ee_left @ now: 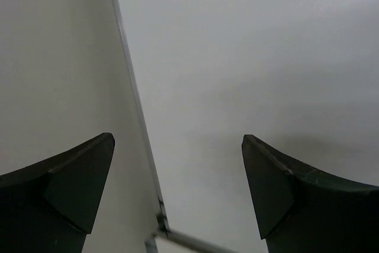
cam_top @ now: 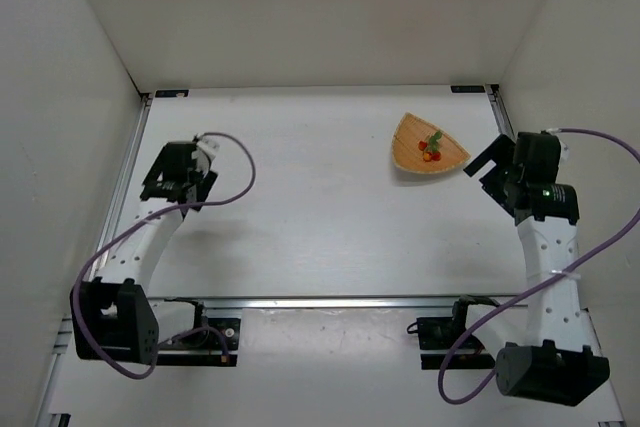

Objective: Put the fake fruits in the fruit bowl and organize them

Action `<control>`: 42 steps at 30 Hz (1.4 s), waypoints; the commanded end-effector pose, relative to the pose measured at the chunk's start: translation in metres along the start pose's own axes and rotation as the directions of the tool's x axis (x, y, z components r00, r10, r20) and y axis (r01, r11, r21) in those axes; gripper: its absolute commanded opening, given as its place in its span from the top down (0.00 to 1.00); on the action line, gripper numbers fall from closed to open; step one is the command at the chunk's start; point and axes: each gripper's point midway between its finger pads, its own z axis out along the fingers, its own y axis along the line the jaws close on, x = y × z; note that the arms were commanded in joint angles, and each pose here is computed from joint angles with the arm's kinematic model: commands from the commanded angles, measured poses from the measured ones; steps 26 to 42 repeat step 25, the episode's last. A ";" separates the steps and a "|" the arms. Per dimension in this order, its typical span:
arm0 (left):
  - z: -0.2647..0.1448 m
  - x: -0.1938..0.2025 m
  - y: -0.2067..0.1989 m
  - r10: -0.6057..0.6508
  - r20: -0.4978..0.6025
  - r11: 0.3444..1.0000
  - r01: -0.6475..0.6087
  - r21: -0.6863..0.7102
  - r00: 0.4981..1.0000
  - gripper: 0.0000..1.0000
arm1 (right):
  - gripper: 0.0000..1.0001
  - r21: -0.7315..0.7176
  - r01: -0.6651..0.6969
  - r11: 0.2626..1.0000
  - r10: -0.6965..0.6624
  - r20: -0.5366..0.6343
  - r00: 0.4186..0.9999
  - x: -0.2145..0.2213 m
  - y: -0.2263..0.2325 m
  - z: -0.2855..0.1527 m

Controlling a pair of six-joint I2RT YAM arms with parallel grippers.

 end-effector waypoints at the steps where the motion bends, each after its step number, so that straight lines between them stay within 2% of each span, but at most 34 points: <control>1: -0.018 0.075 -0.003 -0.112 -0.167 0.992 0.121 0.044 0.980 0.00 | 0.01 -0.034 0.035 0.999 -0.036 -0.024 0.999 0.014 -0.004 -0.009; 5: -0.029 0.107 -0.026 -0.205 -0.212 0.970 0.227 0.082 0.955 0.00 | 0.01 -0.035 0.062 0.997 -0.063 -0.040 0.997 0.022 -0.009 -0.013; 17: -0.040 0.123 -0.051 -0.330 -0.242 0.928 0.361 0.095 0.913 0.00 | 0.01 -0.021 0.063 0.998 -0.064 -0.042 0.997 0.030 -0.018 -0.022; 42: -0.041 0.124 -0.053 -0.337 -0.249 0.923 0.371 0.104 0.908 0.00 | 0.01 0.004 0.072 0.997 -0.072 -0.021 0.997 0.037 -0.031 -0.026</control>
